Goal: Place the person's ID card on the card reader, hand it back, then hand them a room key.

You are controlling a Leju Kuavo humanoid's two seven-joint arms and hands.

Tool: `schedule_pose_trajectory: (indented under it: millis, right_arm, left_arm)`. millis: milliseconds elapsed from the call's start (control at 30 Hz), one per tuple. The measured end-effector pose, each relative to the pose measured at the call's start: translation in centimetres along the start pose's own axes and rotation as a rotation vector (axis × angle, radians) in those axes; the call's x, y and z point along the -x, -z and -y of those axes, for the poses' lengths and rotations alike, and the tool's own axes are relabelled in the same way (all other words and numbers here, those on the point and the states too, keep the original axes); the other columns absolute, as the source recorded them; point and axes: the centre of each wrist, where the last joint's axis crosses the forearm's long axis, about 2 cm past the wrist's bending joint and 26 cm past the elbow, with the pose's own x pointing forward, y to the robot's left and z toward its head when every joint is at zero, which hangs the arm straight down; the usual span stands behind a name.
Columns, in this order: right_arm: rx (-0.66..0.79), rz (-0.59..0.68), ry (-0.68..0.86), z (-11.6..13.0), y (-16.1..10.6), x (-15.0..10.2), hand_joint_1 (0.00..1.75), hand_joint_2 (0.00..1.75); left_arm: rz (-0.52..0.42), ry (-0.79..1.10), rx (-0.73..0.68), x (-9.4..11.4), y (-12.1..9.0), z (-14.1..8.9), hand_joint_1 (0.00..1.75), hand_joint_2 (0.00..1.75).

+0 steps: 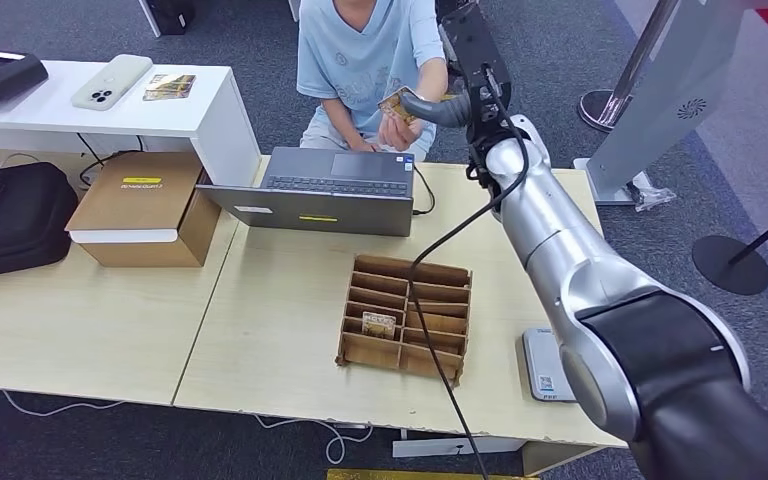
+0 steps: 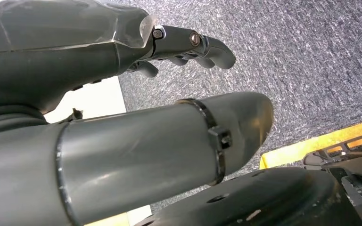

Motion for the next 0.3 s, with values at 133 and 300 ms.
schedule_pose_trajectory:
  millis: [133, 300]
  right_arm:
    - [0.007, 0.081, 0.092, 0.9, -0.2, 0.6, 0.00, 1.75]
    - [0.013, 0.202, 0.240, 2.1, -0.9, 2.1, 0.00, 1.75]
  left_arm:
    - [-0.001, -0.005, -0.004, 0.0, 0.0, 0.0, 0.00, 0.00]
    - [-0.001, -0.019, -0.011, 0.2, 0.0, 0.0, 0.00, 0.00]
